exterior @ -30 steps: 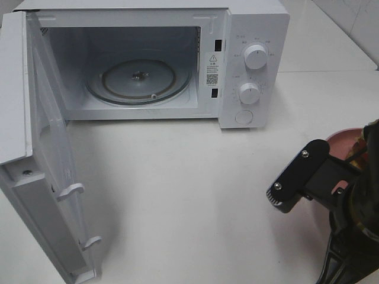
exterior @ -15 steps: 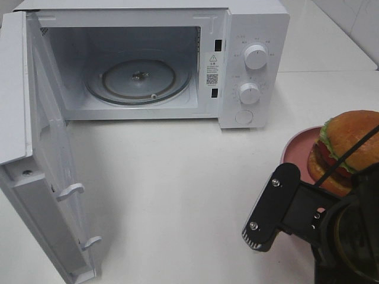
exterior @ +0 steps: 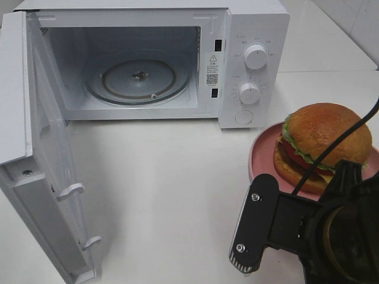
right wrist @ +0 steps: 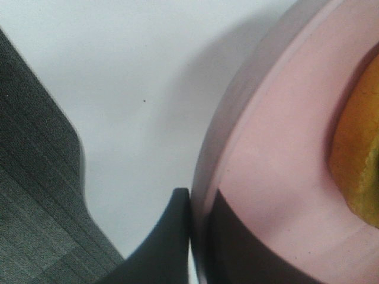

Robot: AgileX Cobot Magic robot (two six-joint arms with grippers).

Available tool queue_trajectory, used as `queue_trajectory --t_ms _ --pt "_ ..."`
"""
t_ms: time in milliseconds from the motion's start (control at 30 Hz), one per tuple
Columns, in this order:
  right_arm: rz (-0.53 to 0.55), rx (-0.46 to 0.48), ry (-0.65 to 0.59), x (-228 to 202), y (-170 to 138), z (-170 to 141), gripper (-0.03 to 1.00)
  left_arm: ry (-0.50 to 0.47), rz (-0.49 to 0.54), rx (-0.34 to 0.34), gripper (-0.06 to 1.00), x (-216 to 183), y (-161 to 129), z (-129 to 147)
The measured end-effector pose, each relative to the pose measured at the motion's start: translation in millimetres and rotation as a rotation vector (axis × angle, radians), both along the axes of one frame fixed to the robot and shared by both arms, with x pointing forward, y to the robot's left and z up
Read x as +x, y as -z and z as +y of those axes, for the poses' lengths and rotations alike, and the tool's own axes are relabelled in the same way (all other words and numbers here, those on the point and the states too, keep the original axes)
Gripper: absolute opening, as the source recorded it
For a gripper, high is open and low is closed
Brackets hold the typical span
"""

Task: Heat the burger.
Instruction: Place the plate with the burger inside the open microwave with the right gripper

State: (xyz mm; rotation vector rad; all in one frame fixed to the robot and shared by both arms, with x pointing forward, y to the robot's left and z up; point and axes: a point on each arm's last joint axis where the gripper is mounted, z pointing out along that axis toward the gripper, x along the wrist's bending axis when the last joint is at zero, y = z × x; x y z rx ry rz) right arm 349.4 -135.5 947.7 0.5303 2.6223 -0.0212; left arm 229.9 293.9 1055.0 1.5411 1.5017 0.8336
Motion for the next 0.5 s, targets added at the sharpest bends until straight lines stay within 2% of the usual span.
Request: queue_trajectory --t_ms 33,133,200,300,367,500 --pt "0.004 0.0 -0.041 0.0 0.4 1.5 0.04 0.0 0.0 0.0 0.99 0.0 0.0 0.0" --pt "0.006 0.0 -0.056 -0.1 0.6 1.9 0.04 0.0 0.0 0.0 0.99 0.0 0.0 0.0" --pt "0.013 -0.019 -0.137 -0.2 0.8 3.6 0.04 0.0 0.0 0.0 0.99 0.0 0.0 0.0" --pt "0.015 -0.025 -0.159 -0.2 0.8 4.0 0.04 0.0 0.0 0.0 0.99 0.0 0.0 0.0" --pt "0.016 -0.05 -0.232 0.1 0.7 4.9 0.04 0.0 0.0 0.0 0.99 0.0 0.0 0.0" --pt "0.02 -0.073 -0.279 0.2 0.7 4.9 0.04 0.0 0.0 0.0 0.99 0.0 0.0 0.0"
